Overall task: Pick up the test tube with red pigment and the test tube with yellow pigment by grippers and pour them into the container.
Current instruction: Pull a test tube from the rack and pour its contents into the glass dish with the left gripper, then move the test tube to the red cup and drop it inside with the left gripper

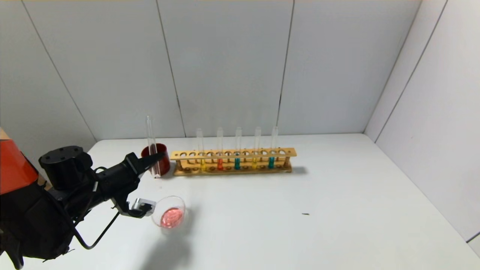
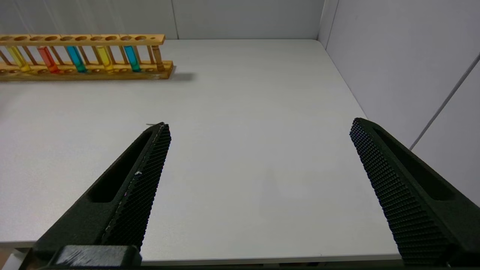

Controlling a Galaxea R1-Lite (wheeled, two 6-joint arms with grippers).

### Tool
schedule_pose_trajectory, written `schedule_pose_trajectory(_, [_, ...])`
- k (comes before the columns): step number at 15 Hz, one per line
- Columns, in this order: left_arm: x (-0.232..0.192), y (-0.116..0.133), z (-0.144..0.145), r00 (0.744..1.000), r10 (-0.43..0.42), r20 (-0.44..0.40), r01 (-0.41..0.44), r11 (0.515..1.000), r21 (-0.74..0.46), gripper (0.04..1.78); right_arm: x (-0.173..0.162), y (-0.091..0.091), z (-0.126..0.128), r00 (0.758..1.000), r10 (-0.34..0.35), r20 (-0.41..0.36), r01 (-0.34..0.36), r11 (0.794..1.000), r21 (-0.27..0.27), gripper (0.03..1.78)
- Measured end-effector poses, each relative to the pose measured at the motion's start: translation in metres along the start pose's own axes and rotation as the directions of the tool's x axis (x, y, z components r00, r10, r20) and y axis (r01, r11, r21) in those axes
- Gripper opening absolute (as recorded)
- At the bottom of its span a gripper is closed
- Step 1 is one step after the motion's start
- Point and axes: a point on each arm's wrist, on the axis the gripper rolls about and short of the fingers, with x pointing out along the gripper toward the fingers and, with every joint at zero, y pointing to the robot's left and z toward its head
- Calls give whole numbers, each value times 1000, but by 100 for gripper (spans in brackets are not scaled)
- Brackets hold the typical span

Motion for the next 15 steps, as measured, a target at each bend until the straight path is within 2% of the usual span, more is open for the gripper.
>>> schedule_pose_trajectory(7, [-2, 3, -1, 1000, -10, -20, 10, 1000, 11, 32, 0, 0, 0, 1000, 0, 0, 0, 1000, 0, 175])
schedule_pose_trajectory(9, [-3, 4, -3, 997, -38, -63, 34, 997, -64, 32, 0, 0, 0, 1000, 0, 0, 0, 1000, 0, 175])
schedule_pose_trajectory(11, [-1, 12, -7, 987, -68, -144, 41, 982, -184, 32, 0, 0, 0, 1000, 0, 0, 0, 1000, 0, 175])
schedule_pose_trajectory(12, [0, 17, -10, 974, -90, -208, 34, 965, -259, 32, 0, 0, 0, 1000, 0, 0, 0, 1000, 0, 175])
schedule_pose_trajectory(13, [0, 24, -16, 947, -120, -297, 13, 940, -341, 32, 0, 0, 0, 1000, 0, 0, 0, 1000, 0, 175])
schedule_pose_trajectory(14, [0, 30, -24, 911, -150, -383, -26, 909, -417, 32, 0, 0, 0, 1000, 0, 0, 0, 1000, 0, 175])
schedule_pose_trajectory(15, [1, 36, -33, 864, -187, -467, -82, 864, -497, 32, 0, 0, 0, 1000, 0, 0, 0, 1000, 0, 175])
